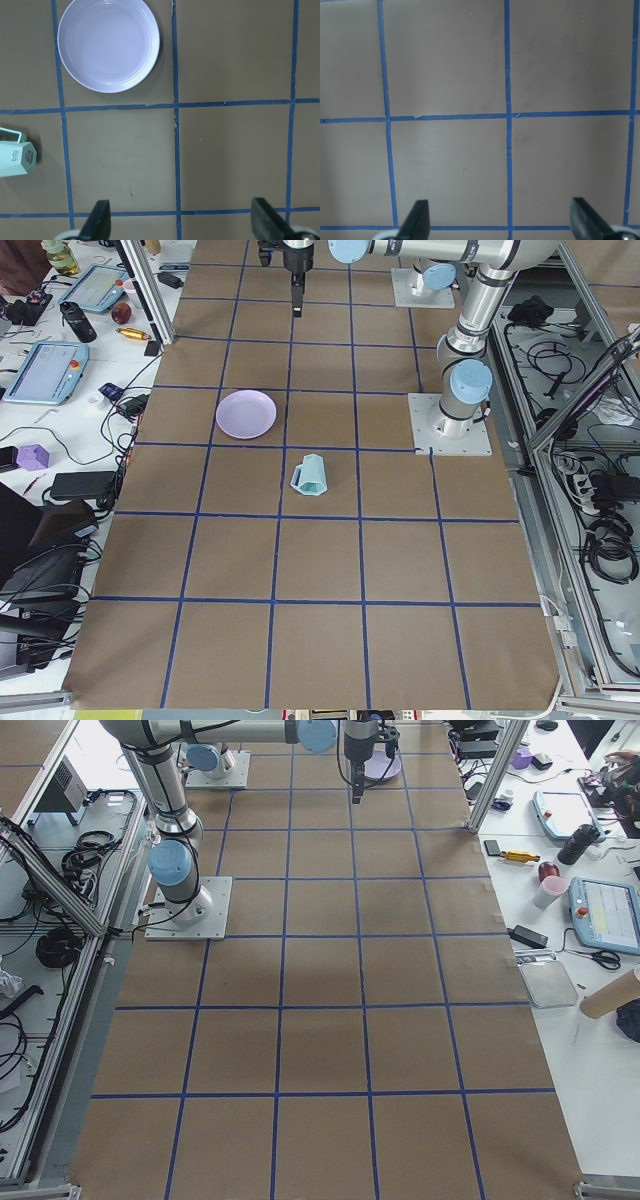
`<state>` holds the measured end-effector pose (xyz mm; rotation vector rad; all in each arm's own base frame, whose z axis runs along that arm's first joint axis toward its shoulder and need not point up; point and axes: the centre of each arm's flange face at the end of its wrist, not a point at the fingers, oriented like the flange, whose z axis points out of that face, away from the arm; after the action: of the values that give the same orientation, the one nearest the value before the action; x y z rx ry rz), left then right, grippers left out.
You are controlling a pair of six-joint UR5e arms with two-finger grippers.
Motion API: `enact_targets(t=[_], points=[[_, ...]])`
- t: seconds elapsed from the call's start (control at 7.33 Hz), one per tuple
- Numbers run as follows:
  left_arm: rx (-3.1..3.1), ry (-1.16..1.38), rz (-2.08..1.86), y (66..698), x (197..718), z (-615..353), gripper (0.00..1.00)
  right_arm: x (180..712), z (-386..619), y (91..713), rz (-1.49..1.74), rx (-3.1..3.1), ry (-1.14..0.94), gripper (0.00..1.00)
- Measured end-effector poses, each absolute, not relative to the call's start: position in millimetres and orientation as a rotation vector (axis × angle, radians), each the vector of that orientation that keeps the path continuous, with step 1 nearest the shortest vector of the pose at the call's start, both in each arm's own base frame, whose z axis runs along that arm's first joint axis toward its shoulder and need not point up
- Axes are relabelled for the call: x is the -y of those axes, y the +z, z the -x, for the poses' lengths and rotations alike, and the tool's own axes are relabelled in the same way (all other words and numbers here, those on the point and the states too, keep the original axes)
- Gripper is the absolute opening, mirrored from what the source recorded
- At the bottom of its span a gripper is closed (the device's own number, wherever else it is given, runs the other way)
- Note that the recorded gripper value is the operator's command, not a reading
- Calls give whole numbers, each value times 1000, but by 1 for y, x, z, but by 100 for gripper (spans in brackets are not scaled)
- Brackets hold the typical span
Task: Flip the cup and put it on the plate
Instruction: 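Raise the left gripper above the white plate and start moving toward the mug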
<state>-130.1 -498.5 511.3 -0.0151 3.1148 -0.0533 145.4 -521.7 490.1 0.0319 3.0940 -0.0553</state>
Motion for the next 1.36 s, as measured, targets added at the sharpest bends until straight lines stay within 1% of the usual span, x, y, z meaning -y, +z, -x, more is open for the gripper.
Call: enact_targets(t=[0.27, 0.55, 0.95, 1.36], points=[[-3112, -56, 144, 509, 500, 132, 100, 522, -145, 490, -31, -3095, -56, 100], [-3109, -50, 187, 504, 504, 136, 100, 522, -145, 490, -31, -3095, -55, 100], [-3112, -95, 185, 504, 510, 136, 100, 522, -145, 490, -31, -3094, -55, 100], [-3120, -88, 135, 493, 526, 134, 100, 522, -145, 490, -32, -3094, -56, 100]])
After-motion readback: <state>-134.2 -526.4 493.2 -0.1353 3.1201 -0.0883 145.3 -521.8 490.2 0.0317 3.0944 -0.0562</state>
